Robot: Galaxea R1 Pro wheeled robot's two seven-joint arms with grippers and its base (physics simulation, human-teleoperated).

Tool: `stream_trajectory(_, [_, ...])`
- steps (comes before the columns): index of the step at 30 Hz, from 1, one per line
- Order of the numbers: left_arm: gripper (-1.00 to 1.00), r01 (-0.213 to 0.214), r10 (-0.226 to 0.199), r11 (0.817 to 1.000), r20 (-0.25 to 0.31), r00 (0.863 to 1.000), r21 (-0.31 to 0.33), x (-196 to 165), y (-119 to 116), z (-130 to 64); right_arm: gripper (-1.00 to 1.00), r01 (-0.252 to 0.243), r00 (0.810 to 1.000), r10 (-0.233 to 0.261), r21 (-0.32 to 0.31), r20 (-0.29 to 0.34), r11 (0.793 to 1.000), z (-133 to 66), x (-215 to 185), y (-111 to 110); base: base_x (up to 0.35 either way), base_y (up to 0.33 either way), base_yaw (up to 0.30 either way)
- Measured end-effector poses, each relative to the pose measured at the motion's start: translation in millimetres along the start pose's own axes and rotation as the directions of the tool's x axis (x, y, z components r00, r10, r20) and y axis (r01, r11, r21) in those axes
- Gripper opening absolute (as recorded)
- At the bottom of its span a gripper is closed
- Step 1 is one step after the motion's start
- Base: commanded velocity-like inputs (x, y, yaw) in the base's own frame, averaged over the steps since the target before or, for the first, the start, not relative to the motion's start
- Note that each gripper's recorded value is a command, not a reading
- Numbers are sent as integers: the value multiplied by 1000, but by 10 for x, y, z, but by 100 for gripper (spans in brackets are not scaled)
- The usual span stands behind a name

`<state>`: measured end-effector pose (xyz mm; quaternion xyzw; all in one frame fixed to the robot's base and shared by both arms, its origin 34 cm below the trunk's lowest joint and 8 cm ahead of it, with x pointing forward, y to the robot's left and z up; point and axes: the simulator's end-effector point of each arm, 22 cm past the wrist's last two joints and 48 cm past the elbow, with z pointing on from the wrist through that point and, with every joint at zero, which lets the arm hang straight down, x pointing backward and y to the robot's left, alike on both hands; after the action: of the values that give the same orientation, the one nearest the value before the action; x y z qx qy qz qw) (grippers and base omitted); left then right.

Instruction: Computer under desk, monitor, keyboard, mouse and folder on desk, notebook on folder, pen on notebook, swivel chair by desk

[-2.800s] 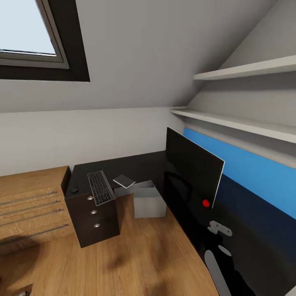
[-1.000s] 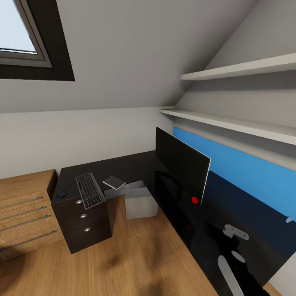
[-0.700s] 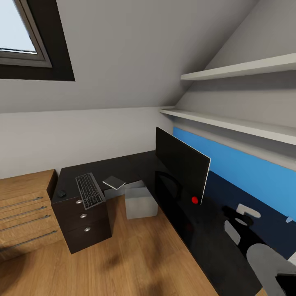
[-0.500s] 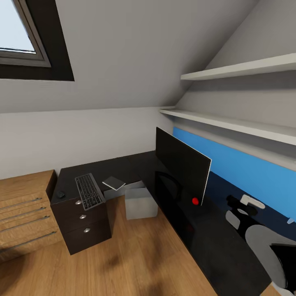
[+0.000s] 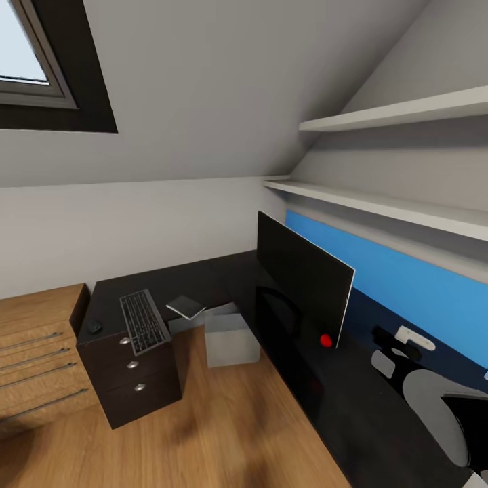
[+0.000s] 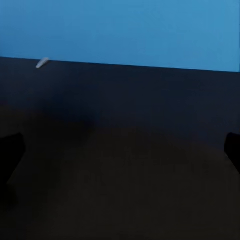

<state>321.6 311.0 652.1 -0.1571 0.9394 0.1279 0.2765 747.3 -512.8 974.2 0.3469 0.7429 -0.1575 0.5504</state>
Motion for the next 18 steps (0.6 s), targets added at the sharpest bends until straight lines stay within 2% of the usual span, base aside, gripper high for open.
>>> stream_trajectory(6, [100,-1,1,1000,0,1000,0,-1,0,1,100,-1,1000,1,-14,0,1000,5,1,25,167,0,0])
stream_trajectory(13, [100,-1,1,1000,0,1000,1,2,-9,-2,100,0,1000,0,-43,4,999,20,-29,49,257,0,0])
stream_trajectory(18, [100,-1,1,1000,-1,1000,1,3,-9,-1,100,2,1000,-2,-41,6,999,35,-39,20,120,0,0])
